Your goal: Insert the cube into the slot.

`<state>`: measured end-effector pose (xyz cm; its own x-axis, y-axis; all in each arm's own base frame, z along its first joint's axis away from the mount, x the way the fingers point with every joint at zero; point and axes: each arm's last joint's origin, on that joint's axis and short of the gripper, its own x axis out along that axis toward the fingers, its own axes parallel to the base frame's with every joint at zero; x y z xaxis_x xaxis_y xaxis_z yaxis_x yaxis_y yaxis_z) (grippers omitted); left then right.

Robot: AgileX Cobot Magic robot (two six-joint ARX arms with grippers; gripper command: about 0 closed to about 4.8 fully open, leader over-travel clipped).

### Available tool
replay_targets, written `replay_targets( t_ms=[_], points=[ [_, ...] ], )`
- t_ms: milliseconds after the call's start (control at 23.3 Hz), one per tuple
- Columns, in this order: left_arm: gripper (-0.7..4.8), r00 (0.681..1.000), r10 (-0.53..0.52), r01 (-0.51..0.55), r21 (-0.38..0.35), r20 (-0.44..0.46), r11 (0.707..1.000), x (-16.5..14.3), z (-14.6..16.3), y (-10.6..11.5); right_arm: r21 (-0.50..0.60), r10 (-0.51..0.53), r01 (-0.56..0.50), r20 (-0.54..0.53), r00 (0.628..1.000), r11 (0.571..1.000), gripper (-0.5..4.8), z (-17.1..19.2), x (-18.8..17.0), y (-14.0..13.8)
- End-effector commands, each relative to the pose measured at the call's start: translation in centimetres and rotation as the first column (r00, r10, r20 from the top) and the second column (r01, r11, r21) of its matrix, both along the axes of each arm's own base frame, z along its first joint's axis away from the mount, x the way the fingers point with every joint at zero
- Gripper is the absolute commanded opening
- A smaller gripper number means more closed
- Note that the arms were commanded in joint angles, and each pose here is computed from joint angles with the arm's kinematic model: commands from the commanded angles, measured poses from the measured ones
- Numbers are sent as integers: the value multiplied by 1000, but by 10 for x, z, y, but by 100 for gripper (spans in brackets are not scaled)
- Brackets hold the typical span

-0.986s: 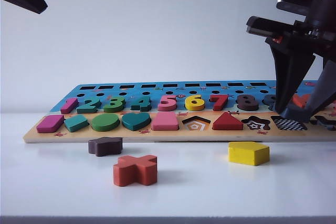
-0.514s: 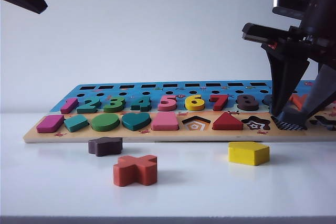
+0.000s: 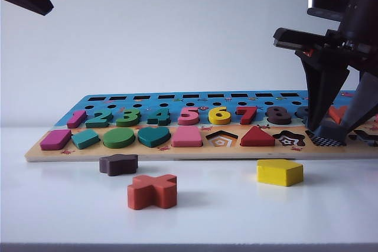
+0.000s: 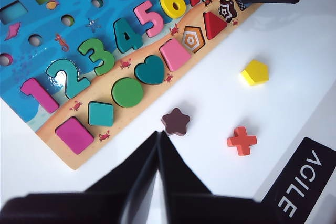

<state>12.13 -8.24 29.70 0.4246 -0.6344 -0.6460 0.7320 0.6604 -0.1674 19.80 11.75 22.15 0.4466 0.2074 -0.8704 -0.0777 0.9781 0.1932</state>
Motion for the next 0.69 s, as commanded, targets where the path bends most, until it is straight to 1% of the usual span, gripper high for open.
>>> replay_targets(
  t_ms=[43,214,557,686],
  points=[
    [10,1000,-5,5,-8,17,1000,1,2,-1,5,0,0,32,999,1000,82,4,2,1],
    [10,1000,-5,5,-8,17,1000,1,2,-1,-4,19,-19,36,999,1000,130,4,2,1],
    [10,1000,-5,5,-8,17,1000,1,2,-1,5,28,-28,31,999,1000,183,4,2,2],
    [10,1000,-6,6,-8,17,1000,1,2,-1,6,28,-29,30,999,1000,218,4,2,2]
  ],
)
